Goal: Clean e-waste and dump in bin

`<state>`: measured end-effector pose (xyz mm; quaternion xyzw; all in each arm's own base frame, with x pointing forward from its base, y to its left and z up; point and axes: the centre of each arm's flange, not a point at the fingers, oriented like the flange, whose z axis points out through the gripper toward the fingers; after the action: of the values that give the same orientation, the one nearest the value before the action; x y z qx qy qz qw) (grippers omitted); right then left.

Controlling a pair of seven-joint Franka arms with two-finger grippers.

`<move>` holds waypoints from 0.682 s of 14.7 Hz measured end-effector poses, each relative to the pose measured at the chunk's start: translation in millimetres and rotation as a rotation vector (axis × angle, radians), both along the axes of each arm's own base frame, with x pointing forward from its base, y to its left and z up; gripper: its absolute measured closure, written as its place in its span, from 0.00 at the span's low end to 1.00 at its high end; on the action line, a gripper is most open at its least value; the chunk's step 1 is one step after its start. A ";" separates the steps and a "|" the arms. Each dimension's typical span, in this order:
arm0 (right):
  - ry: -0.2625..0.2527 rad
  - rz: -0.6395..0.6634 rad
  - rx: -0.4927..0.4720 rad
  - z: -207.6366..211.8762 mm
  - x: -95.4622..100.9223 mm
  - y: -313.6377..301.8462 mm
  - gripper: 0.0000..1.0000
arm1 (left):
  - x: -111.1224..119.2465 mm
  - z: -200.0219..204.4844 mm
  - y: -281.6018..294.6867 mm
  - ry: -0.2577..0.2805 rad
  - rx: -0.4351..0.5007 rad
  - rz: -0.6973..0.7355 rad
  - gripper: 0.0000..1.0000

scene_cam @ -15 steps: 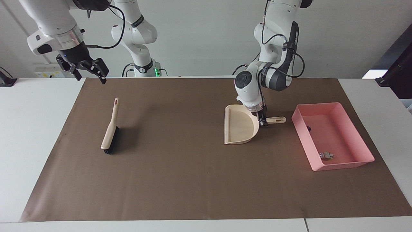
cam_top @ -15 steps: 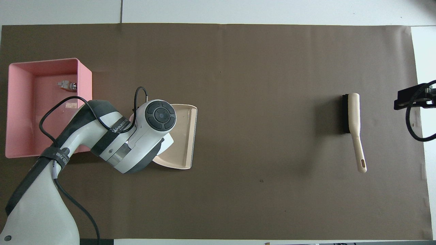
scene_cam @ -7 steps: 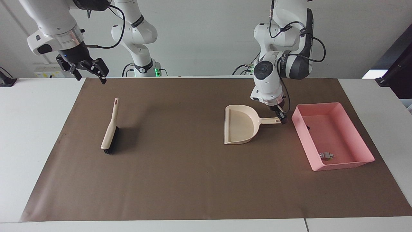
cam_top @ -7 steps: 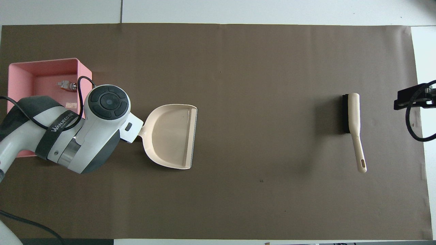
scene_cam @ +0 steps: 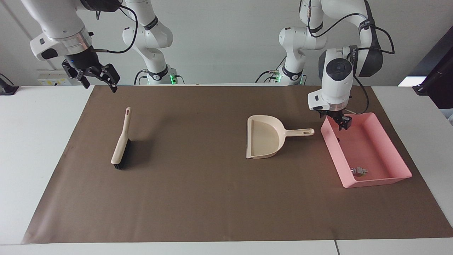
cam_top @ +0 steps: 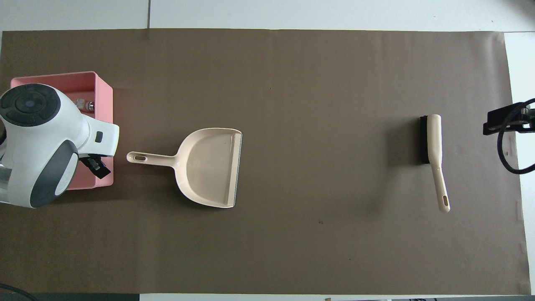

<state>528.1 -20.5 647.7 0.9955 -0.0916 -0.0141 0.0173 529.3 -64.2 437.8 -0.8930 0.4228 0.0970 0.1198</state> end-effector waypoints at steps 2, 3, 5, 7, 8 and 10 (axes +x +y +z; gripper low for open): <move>0.000 0.000 0.000 0.0 0.0 0.0 0.00 | 5.0 9.4 23.3 -0.027 -0.043 0.131 0.02; 0.000 0.000 0.000 0.0 0.0 0.0 0.00 | 7.6 16.0 32.9 -0.038 -0.057 0.187 0.02; 0.000 0.000 0.000 0.0 0.0 0.0 0.00 | 13.6 37.5 46.5 -0.058 -0.078 0.266 0.02; 0.000 0.000 0.000 0.0 0.0 0.0 0.00 | 19.2 64.0 55.8 -0.084 -0.102 0.358 0.02; 0.000 0.000 0.000 0.0 0.0 -0.1 0.00 | 21.3 77.0 59.4 -0.099 -0.119 0.422 0.02; 0.000 -0.001 0.000 0.0 0.0 -0.4 0.00 | 24.0 100.1 64.1 -0.128 -0.163 0.560 0.02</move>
<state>528.1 -20.9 647.7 0.9955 -0.0919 -0.0141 0.0173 553.3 -0.1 537.9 -0.9858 0.1582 0.0357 0.0427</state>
